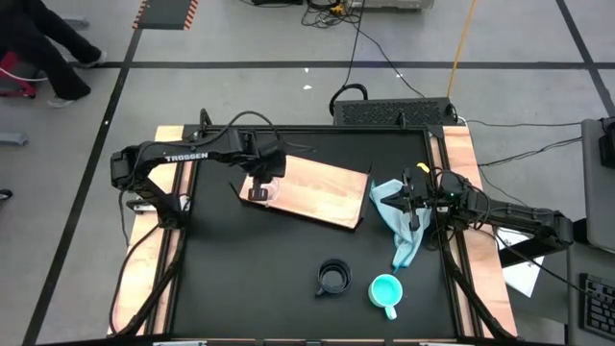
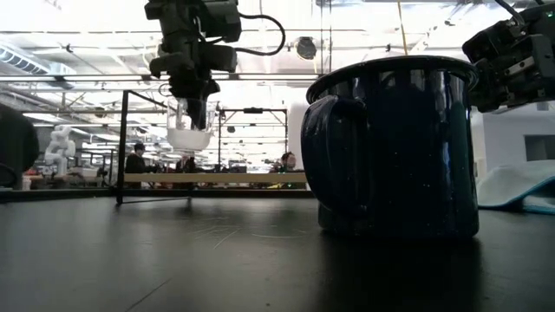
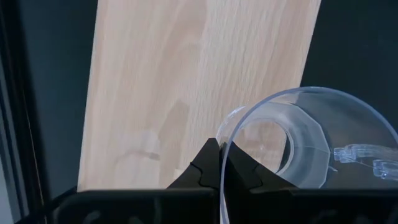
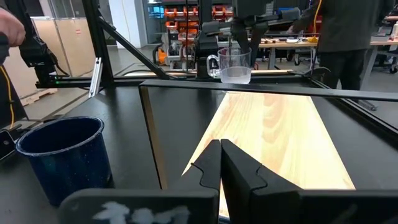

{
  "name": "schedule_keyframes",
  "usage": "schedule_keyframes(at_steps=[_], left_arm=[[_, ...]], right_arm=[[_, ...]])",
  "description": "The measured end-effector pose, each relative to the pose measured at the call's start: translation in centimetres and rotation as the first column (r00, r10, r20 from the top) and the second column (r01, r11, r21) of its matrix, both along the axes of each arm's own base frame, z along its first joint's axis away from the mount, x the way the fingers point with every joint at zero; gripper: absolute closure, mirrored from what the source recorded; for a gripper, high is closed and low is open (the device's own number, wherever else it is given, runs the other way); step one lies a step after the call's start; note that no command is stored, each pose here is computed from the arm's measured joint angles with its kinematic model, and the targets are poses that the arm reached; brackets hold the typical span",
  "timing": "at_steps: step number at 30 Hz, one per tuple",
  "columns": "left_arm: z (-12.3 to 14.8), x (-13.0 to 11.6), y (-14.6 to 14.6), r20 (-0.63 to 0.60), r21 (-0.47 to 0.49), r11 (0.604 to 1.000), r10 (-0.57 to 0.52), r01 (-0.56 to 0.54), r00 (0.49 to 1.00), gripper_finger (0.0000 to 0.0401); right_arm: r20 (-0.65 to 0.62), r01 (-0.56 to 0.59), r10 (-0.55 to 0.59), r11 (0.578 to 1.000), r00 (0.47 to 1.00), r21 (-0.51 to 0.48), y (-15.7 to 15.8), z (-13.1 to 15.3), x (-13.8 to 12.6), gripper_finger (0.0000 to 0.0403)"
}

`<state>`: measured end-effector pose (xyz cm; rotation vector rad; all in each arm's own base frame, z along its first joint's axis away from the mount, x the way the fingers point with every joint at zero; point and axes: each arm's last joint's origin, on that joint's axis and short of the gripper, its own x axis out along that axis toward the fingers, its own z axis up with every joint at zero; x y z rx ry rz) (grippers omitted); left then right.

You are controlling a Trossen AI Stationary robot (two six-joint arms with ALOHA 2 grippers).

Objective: Stack small to large cups/mugs on shelf
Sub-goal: Put the transparent mug on the shelf

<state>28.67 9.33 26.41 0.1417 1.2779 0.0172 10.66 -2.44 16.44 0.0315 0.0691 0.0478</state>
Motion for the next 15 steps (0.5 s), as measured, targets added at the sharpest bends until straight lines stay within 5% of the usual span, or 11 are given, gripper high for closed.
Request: schedule_keyframes(at_steps=[15], left_arm=[[-0.1,-0.1,1.4,0.06,-0.054,0.996,0.071,-0.067,0.996,0.0401]], right_arm=[[-0.001,0.0,0.0,1.0,1.0,0.008,0.0,0.0,0.0,0.0403]])
